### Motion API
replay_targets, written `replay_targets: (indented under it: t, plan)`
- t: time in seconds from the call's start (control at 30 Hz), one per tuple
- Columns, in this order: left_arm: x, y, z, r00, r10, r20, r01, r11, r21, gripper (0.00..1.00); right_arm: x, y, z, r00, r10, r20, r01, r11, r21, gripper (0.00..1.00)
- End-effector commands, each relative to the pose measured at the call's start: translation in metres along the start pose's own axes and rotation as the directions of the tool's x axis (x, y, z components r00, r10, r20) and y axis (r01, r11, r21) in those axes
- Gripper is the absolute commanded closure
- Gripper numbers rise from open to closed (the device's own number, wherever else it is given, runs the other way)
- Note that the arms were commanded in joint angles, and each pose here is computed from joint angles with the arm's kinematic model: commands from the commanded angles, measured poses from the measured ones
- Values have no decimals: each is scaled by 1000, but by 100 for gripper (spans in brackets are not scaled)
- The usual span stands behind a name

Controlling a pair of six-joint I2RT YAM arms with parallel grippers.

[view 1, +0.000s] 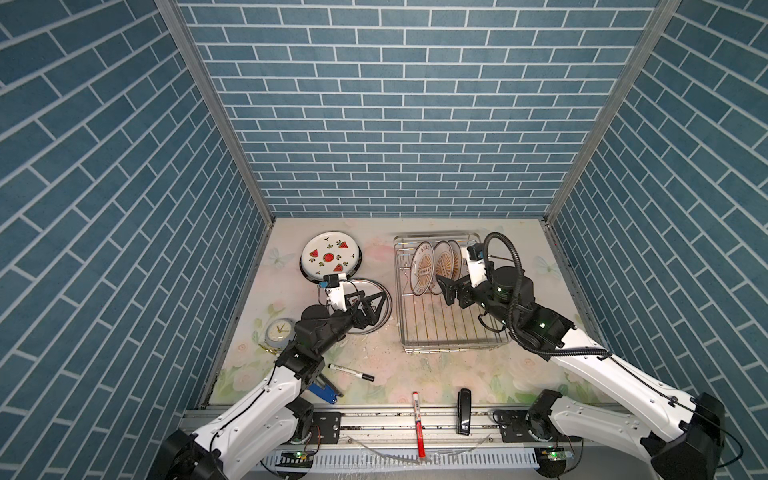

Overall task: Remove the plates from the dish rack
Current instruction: 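Move the right gripper back over the dish rack, then grip the rim of the orange sunburst plate in the rack with the right gripper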

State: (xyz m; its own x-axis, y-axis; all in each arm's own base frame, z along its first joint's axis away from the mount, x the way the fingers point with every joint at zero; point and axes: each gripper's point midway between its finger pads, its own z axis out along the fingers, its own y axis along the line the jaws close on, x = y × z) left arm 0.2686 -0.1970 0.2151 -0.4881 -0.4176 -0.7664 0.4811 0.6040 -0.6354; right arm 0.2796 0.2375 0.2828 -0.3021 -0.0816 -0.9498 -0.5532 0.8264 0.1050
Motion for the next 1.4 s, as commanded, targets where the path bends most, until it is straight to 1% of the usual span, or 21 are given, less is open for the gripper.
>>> replay_targets:
  t: [0.0,0.2,0.37,0.47,0.53,0.63,0.7,0.8,0.87,0.97,1.0,1.07,1.1,1.17,1.27,1.37]
  plan:
    - [-13,-26,10,998,58,26,-60,995,81,0,7,-3,1,998,64,-14,-64,998,-18,1]
    - [-6,-45,32,995,100,-12,-98,985,142,0,11,-9,10,996,81,-35,-81,997,-5,1]
    - [-1,-53,49,996,80,-32,-72,977,201,0,12,-22,12,994,108,-28,-107,994,38,1]
    - [4,-54,59,996,72,-53,-60,977,203,0,12,-30,17,990,135,-29,-133,990,55,1]
    - [7,-50,64,995,71,-66,-59,984,169,0,9,-30,22,990,141,-25,-140,989,51,2]
    - [6,-39,69,997,65,-50,-60,995,85,0,1,-25,31,989,148,-17,-147,989,26,11]
    - [3,-32,70,999,42,-22,-41,998,40,0,-2,-23,42,988,152,-30,-151,988,25,16]
    - [3,-31,71,1000,1,11,-2,998,69,0,-4,-27,60,986,156,-66,-151,986,69,22]
    - [8,-34,71,1000,-17,6,17,994,107,0,-4,-30,72,985,147,-84,-139,985,100,28]
    - [13,-33,70,1000,-17,-11,18,994,111,0,1,-35,89,983,136,-124,-118,983,144,37]
    - [14,-31,69,1000,-14,-13,15,994,106,0,2,-35,94,982,132,-137,-111,983,148,41]
    - [16,-27,67,1000,-15,-14,17,996,88,0,7,-35,104,979,116,-167,-90,983,157,58]
    - [17,-26,66,1000,-14,-13,16,996,87,0,9,-38,107,977,119,-177,-87,980,178,61]
    - [18,-26,64,1000,-15,-12,16,996,92,0,15,-43,115,971,120,-207,-75,974,212,64]
    - [17,-31,59,1000,-24,-5,24,992,122,0,23,-45,127,962,131,-239,-71,968,242,64]
    - [18,-33,54,1000,-28,1,28,990,140,0,28,-43,137,955,127,-269,-58,967,248,64]
